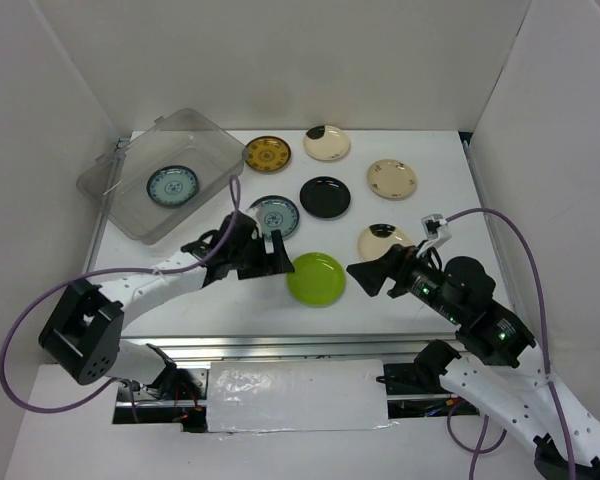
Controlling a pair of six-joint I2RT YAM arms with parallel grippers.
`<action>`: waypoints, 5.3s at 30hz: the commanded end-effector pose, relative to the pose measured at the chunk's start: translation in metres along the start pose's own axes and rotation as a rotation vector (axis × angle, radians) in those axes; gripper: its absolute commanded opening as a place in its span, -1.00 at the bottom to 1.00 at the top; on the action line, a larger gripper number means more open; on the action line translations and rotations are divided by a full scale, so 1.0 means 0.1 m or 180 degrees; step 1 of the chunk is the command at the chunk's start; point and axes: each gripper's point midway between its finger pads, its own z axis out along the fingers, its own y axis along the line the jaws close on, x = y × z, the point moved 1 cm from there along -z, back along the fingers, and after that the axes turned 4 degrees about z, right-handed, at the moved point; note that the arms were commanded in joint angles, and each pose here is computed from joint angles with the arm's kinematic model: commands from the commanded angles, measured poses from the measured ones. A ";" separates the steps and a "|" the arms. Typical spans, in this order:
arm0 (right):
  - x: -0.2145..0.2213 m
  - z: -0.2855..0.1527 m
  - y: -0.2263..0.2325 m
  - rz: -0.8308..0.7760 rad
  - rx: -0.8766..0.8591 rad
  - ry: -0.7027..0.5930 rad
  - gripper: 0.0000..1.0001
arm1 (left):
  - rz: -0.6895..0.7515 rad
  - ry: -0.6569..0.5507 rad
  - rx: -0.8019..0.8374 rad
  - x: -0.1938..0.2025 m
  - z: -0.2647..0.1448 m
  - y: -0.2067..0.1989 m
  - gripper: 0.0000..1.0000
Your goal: Place the plates into the plastic bin on the countertop
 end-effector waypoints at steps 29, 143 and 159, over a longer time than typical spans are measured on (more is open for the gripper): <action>-0.02 -0.04 0.03 0.0033 -0.0092 -0.0110 1.00 | -0.0421 -0.0279 -0.0733 -0.01 0.27 0.37 -1.00; -0.39 0.42 -0.83 0.0839 0.0061 -0.0458 1.00 | -0.2048 -0.2075 -0.1746 -2.88 -1.31 2.73 0.59; -0.43 0.05 -2.90 0.1982 0.2549 -0.1147 1.00 | -0.0340 -0.1054 -0.0113 -1.08 -0.42 -0.16 0.99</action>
